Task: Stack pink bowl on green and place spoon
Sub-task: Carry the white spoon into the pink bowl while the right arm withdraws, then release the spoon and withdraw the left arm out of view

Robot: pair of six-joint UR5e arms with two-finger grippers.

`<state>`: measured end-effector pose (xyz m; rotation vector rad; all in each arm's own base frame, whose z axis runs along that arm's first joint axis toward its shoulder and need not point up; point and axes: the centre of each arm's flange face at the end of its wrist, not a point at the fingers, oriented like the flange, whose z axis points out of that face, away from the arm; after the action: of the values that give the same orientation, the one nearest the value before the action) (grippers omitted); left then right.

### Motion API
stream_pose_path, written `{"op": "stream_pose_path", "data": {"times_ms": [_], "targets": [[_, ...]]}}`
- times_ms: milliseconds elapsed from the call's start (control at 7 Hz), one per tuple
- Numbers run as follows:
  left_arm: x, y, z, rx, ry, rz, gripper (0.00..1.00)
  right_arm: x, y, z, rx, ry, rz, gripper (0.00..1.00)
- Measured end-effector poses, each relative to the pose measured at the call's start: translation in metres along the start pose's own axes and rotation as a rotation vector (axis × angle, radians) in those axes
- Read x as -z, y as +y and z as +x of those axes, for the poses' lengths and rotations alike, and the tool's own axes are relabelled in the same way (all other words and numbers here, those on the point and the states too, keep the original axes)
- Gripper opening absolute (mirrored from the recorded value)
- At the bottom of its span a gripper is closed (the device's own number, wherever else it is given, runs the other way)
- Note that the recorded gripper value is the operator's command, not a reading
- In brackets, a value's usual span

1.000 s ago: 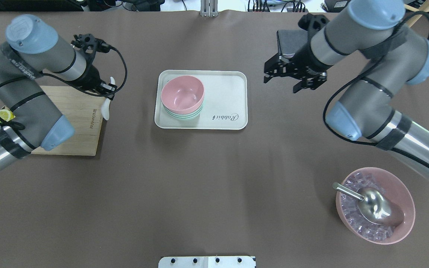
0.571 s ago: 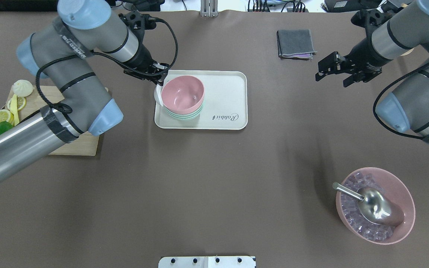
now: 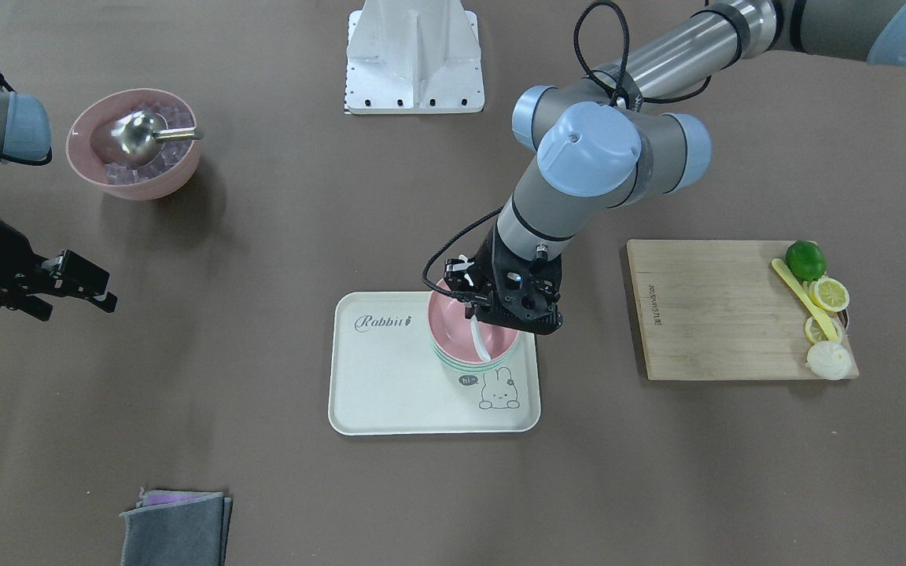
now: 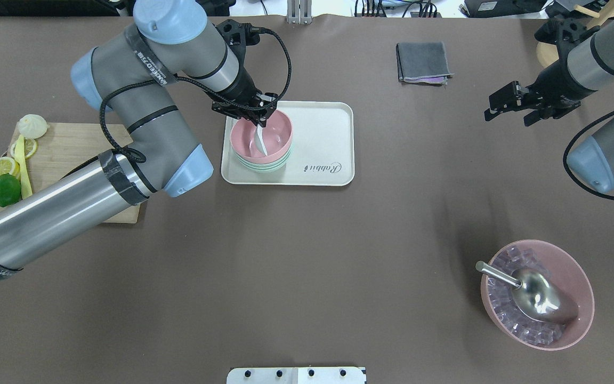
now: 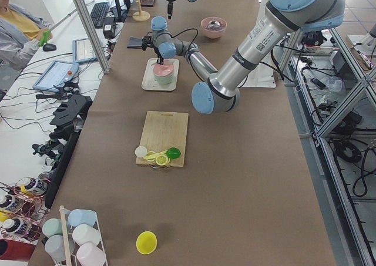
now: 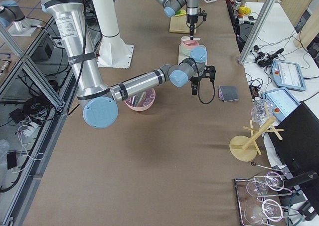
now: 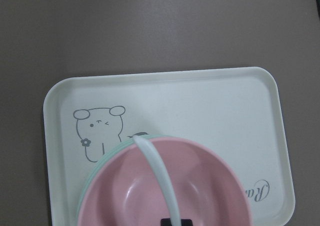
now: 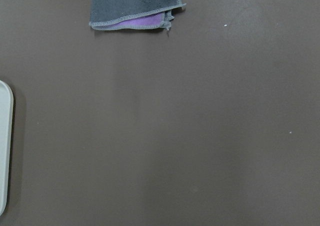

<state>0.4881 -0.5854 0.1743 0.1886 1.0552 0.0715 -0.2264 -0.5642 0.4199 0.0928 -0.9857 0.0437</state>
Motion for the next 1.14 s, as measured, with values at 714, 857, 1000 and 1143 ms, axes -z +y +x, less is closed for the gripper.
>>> {"op": "stream_pose_path", "data": {"times_ms": [714,857,1000,1143], "targets": [[-0.005,0.014,-0.076,-0.052,-0.071,0.019,0.98,0.000,0.000,0.022,-0.018,0.021,0.001,1.00],[0.003,0.036,-0.141,-0.121,-0.111,0.008,0.98,0.000,0.002,0.040,-0.013,0.034,-0.001,1.00],[0.021,0.052,-0.204,-0.187,-0.148,-0.003,0.98,0.002,0.003,0.065,0.007,0.053,-0.003,1.00],[0.044,0.063,-0.262,-0.217,-0.165,-0.025,0.98,0.005,-0.001,0.096,0.036,0.074,-0.004,1.00]]}}
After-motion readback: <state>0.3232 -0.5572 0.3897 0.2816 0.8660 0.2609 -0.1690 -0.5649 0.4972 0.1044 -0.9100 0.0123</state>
